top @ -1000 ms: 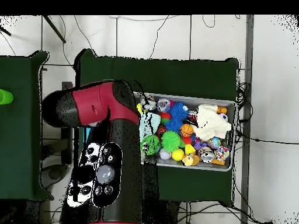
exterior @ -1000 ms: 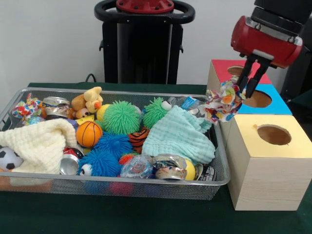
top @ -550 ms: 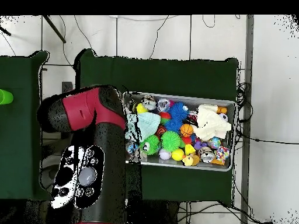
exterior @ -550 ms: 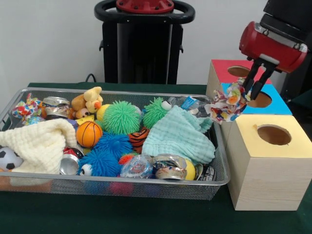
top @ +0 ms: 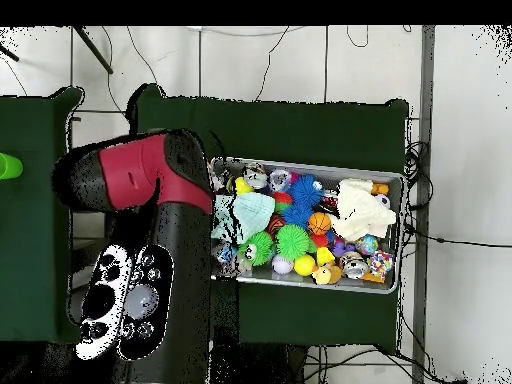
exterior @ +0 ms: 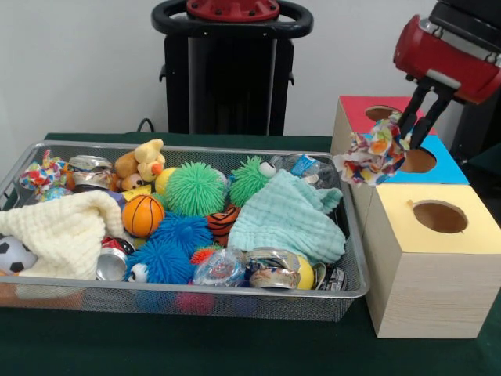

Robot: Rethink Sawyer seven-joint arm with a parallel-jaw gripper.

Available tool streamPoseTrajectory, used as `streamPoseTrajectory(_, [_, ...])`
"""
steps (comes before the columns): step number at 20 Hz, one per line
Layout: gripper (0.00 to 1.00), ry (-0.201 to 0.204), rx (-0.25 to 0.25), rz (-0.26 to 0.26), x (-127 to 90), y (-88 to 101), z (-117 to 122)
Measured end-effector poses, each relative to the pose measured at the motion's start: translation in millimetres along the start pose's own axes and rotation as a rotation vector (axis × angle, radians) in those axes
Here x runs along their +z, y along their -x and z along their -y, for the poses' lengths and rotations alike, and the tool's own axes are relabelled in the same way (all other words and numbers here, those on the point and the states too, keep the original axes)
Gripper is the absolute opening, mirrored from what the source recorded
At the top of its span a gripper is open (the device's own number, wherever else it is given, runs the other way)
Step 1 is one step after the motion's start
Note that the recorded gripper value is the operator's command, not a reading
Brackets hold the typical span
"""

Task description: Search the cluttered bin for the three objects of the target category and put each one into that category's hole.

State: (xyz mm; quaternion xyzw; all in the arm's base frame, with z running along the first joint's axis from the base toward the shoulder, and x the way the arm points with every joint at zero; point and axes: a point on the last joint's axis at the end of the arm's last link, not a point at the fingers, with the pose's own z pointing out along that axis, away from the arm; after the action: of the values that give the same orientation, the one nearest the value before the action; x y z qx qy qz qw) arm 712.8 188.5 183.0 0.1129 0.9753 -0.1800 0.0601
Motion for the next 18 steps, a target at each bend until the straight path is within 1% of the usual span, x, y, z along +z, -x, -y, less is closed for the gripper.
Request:
streamPoseTrajectory(1, [0.0,-0.004,0.003,-0.006,-2.3,2.0,-0.6])
streamPoseTrajectory(3, [0.0,-0.022,0.016,-0.034,-13.2,10.1,-3.3])
streamPoseTrajectory(7, [0.0,-0.04,0.032,-0.054,-29.0,19.2,-12.3])
streamPoseTrajectory(10, [0.0,-0.043,0.042,-0.043,-34.6,21.9,-19.8])
streamPoseTrajectory(11, [0.0,-0.045,0.054,-0.029,-38.1,22.2,-27.2])
streamPoseTrajectory(13, [0.0,-0.046,0.07,-0.017,-40.8,20.5,-36.2])
streamPoseTrajectory(18, [0.0,-0.056,0.121,-0.009,-38.1,12.5,-53.9])
